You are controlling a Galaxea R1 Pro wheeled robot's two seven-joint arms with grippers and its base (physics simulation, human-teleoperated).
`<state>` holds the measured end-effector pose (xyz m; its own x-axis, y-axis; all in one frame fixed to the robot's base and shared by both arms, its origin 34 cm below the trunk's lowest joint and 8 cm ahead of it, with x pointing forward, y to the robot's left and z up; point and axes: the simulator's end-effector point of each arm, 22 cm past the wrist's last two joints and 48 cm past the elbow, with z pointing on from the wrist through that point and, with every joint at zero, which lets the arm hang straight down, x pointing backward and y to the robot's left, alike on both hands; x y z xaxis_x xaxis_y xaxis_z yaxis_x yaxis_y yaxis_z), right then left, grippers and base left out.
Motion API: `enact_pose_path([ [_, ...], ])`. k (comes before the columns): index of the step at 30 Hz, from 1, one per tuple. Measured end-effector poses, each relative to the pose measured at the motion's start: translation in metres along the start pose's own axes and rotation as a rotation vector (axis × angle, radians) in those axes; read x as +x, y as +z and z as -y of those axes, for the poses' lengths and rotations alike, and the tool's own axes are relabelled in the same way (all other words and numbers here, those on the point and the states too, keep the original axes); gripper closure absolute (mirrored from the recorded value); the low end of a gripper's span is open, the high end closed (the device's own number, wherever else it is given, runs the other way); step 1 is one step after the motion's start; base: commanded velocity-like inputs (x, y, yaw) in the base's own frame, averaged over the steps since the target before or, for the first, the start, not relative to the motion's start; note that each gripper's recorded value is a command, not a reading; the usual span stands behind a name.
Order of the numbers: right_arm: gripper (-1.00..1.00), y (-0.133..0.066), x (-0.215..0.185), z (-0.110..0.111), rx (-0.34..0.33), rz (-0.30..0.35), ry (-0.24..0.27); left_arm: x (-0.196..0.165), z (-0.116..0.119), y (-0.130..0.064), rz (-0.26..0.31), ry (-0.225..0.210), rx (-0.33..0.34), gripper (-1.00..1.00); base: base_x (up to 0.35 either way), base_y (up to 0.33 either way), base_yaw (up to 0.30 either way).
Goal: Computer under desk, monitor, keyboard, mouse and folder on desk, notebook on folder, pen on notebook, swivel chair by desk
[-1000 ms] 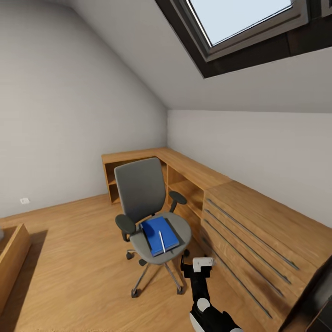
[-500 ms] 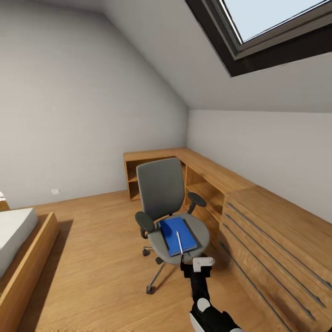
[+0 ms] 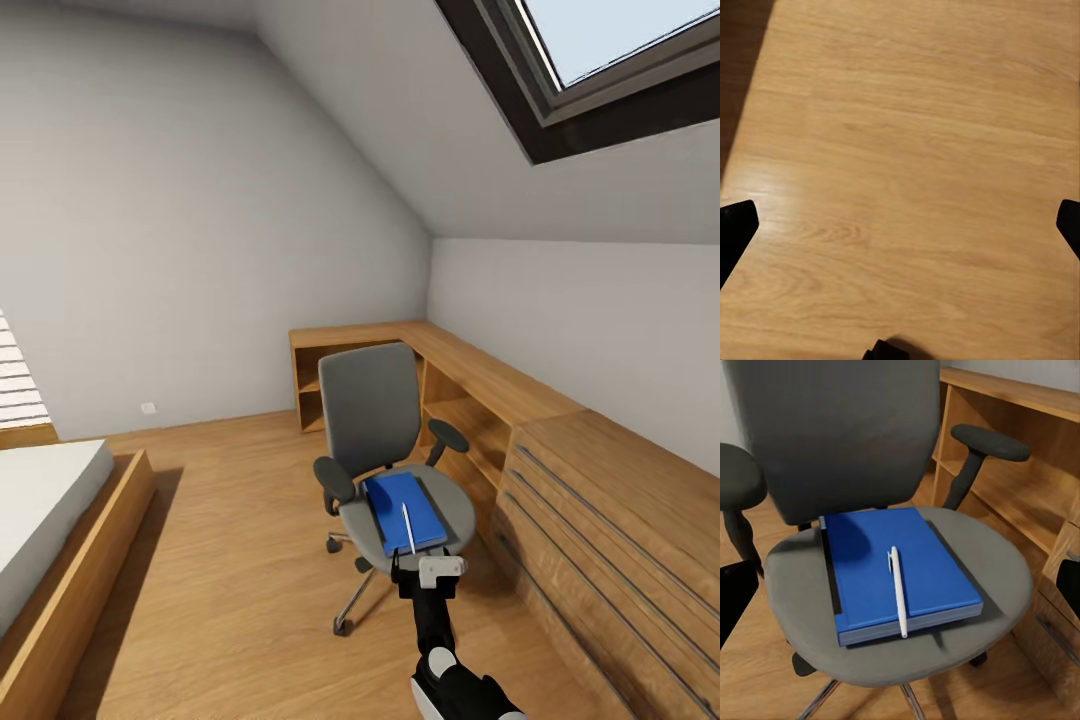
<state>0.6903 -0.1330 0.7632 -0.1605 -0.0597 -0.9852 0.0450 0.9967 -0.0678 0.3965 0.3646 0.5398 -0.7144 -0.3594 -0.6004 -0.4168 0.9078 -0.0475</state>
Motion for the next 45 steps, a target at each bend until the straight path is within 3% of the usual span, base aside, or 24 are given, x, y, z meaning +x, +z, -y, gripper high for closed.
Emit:
enact_pose_path([
  [13, -1.00, 0.000, 0.000, 0.000, 0.000, 0.001, 0.000, -0.001, -0.002, 0.000, 0.002, -0.012, -0.002, -1.00, 0.015, 0.000, 0.166],
  [29, -1.00, 0.001, 0.000, 0.006, 0.006, 0.002, -0.004, 0.003, 0.005, 0.000, -0.004, -0.006, 0.009, -1.00, 0.242, 0.000, 0.114],
  [36, -1.00, 0.007, 0.012, 0.042, 0.044, -0.030, -0.047, 0.003, 0.006, 0.000, -0.003, -0.005, 0.012, -1.00, 0.033, 0.000, 0.002],
  [41, -1.00, 0.012, 0.041, 0.068, 0.006, -0.145, -0.115, 0.002, 0.006, -0.001, -0.002, -0.005, 0.012, -1.00, 0.225, 0.000, 0.000],
  [42, -1.00, 0.013, 0.065, 0.075, -0.037, -0.262, -0.081, 0.002, 0.006, -0.001, -0.001, -0.005, 0.012, -1.00, 0.282, 0.000, 0.000],
  [44, -1.00, 0.014, 0.072, 0.079, -0.045, -0.316, -0.051, 0.002, 0.005, -0.001, -0.001, -0.005, 0.012, -1.00, 0.252, 0.000, 0.000],
  [45, -1.00, 0.018, 0.079, 0.088, -0.043, -0.383, -0.019, 0.001, 0.005, -0.001, 0.000, -0.005, 0.012, -1.00, 0.210, 0.000, 0.000],
])
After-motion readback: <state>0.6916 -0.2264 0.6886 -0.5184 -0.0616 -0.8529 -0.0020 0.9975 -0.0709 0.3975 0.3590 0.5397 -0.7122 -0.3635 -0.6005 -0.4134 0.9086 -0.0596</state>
